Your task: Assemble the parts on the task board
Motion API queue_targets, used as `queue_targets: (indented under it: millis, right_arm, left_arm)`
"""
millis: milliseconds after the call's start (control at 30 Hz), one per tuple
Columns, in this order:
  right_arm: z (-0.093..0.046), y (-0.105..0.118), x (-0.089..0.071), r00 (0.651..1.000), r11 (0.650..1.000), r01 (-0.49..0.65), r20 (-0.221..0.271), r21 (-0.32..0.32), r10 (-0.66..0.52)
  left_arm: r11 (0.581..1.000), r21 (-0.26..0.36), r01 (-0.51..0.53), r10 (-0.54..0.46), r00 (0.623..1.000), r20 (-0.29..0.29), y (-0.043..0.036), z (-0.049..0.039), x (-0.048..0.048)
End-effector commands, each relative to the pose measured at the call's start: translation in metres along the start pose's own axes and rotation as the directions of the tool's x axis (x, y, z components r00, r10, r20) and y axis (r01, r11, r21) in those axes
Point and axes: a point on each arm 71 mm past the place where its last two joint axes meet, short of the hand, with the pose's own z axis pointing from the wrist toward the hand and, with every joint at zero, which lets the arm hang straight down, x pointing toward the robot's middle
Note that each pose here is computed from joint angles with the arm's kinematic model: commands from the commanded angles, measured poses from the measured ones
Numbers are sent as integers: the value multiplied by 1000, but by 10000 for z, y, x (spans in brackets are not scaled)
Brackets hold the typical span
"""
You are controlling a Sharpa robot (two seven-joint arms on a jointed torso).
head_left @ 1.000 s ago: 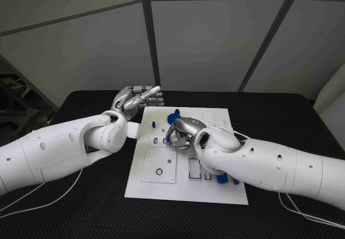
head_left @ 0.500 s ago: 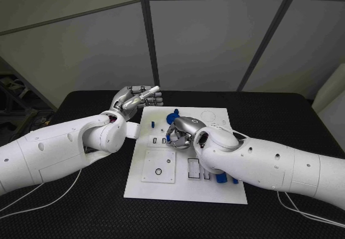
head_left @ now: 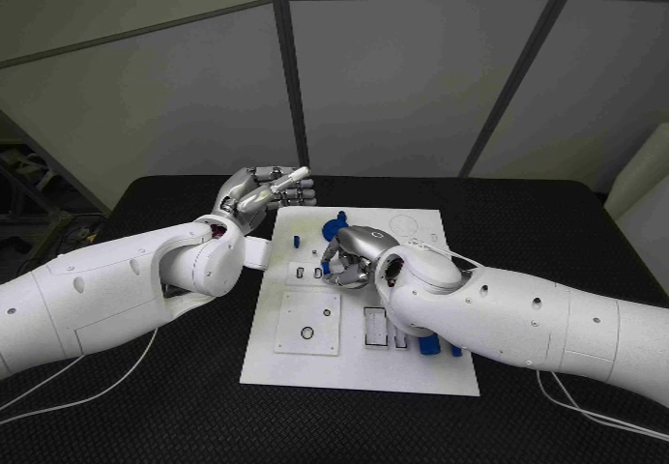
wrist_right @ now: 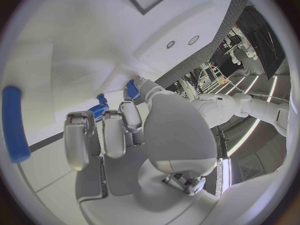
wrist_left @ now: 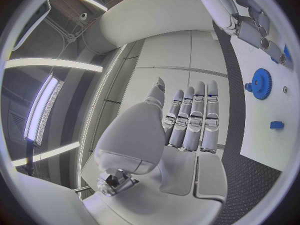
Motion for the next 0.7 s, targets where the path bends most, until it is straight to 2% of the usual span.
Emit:
queue_targets:
  millis: [33,700]
  right_arm:
    - [-7,-3,30,1000,1000,11,-22,4,-11]
    - [-23,15,-43,997,1000,-14,78,-8,15]
  left_arm:
    - [1000,4,6,-6,1000,-12,-13,5,11]
    - [1000,1,6,-6,1000,-12,-8,10,10]
